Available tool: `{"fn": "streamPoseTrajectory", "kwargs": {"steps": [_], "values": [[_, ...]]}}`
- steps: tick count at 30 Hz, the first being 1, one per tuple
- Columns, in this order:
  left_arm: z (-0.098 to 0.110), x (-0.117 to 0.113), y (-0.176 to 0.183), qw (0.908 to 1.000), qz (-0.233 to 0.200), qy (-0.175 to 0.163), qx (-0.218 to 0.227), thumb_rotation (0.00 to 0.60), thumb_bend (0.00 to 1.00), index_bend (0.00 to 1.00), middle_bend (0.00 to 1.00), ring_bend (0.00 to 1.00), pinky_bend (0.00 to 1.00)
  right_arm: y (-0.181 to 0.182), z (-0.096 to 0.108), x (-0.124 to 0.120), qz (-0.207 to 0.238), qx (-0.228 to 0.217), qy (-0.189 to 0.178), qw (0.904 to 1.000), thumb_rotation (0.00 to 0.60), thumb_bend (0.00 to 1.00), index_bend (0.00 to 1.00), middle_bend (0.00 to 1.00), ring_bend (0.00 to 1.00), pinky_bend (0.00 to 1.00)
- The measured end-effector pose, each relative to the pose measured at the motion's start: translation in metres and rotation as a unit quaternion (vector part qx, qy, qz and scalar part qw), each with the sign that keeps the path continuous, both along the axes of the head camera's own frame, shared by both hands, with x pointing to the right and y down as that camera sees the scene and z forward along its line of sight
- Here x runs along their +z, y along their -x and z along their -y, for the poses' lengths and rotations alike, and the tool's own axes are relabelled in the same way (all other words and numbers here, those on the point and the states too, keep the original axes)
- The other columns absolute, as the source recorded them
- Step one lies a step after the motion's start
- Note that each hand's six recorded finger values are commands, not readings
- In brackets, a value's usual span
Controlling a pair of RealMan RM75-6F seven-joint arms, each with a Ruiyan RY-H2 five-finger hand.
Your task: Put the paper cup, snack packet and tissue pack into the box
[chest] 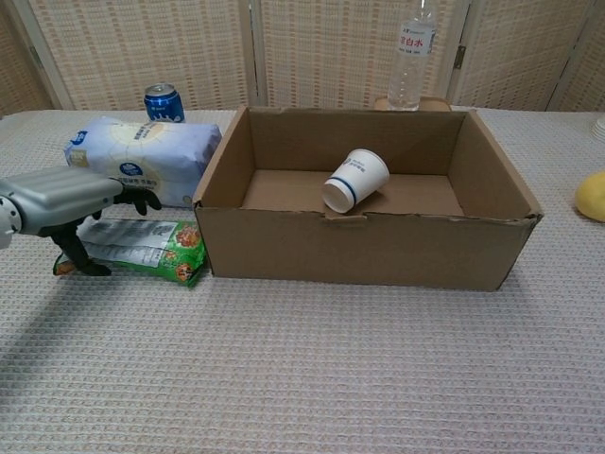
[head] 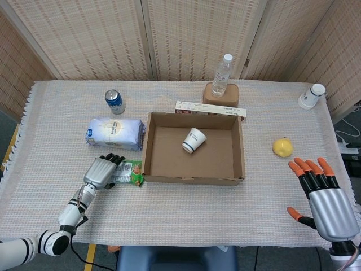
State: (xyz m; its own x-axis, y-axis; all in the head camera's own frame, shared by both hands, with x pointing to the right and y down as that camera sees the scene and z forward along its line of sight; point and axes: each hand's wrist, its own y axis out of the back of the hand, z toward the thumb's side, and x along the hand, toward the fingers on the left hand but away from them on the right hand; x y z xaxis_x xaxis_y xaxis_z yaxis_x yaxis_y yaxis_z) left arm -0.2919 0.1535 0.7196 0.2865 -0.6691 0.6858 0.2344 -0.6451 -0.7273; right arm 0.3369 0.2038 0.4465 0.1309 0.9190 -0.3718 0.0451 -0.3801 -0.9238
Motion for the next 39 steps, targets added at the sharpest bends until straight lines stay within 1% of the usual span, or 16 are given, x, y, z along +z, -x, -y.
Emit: {"fn": "streamPoseTrajectory", "kwargs": {"steps": [4,7,10,13,17,18,19,22,32,35,39], "values": [[0.0,0.006,0.004,1.0,0.006,0.003,-0.006,0.6,0.22,0.25,0.27,0.23,0.42,0.0,0.0,0.001,-0.001,0.0,0.0,1.0,0.6,0.0,0.12,0.1,0.0,0.0],[0.001,0.01,0.007,0.9999,0.012,0.005,-0.011,0.6,0.25,0.35,0.34,0.3,0.48,0.0,0.0,0.001,-0.001,0.0,0.0,1.0,0.6,0.0,0.12,0.1,0.0,0.0],[0.0,0.014,0.009,0.9996,0.02,0.012,-0.014,0.6,0.28,0.41,0.42,0.37,0.55,0.0,0.0,0.001,-0.001,0.0,0.0,1.0,0.6,0.0,0.12,0.1,0.0,0.0],[-0.002,0.016,0.009,0.9995,0.027,0.012,-0.012,0.6,0.33,0.49,0.56,0.49,0.67,0.0,0.001,0.001,-0.002,0.002,0.0,1.0,0.6,0.0,0.12,0.1,0.0,0.0],[-0.002,0.013,0.009,0.9996,0.027,0.0,-0.01,0.6,0.4,0.66,0.78,0.67,0.83,0.0,0.001,0.001,-0.002,0.002,0.0,1.0,0.6,0.0,0.12,0.1,0.0,0.0],[-0.002,0.011,0.009,0.9996,0.026,-0.004,-0.007,0.6,0.42,0.7,0.82,0.71,0.87,-0.001,0.001,0.0,-0.002,0.002,0.0,1.0,0.6,0.0,0.12,0.1,0.0,0.0],[-0.002,0.01,0.009,0.9996,0.027,-0.007,-0.004,0.6,0.43,0.72,0.85,0.73,0.88,-0.001,0.001,0.0,-0.002,0.002,0.0,1.0,0.6,0.0,0.12,0.1,0.0,0.0],[-0.001,0.004,0.011,0.9995,0.028,-0.014,0.003,0.6,0.45,0.75,0.89,0.77,0.91,-0.001,0.001,0.0,-0.001,0.002,0.0,1.0,0.6,0.0,0.12,0.1,0.0,0.0],[0.005,-0.017,0.026,0.9992,0.036,-0.016,-0.001,0.6,0.48,0.78,0.93,0.8,0.94,0.0,0.0,0.001,0.0,0.001,0.001,1.0,0.6,0.0,0.12,0.1,0.0,0.0],[0.009,-0.026,0.032,0.999,0.04,-0.021,-0.003,0.6,0.48,0.78,0.93,0.8,0.94,0.0,0.0,0.002,-0.001,0.001,0.003,1.0,0.6,0.0,0.12,0.1,0.0,0.0],[0.02,-0.046,0.046,0.9979,0.053,-0.038,-0.004,0.6,0.48,0.78,0.93,0.8,0.94,0.0,0.0,0.002,0.0,0.001,0.005,1.0,0.6,0.0,0.12,0.1,0.0,0.0]]}}
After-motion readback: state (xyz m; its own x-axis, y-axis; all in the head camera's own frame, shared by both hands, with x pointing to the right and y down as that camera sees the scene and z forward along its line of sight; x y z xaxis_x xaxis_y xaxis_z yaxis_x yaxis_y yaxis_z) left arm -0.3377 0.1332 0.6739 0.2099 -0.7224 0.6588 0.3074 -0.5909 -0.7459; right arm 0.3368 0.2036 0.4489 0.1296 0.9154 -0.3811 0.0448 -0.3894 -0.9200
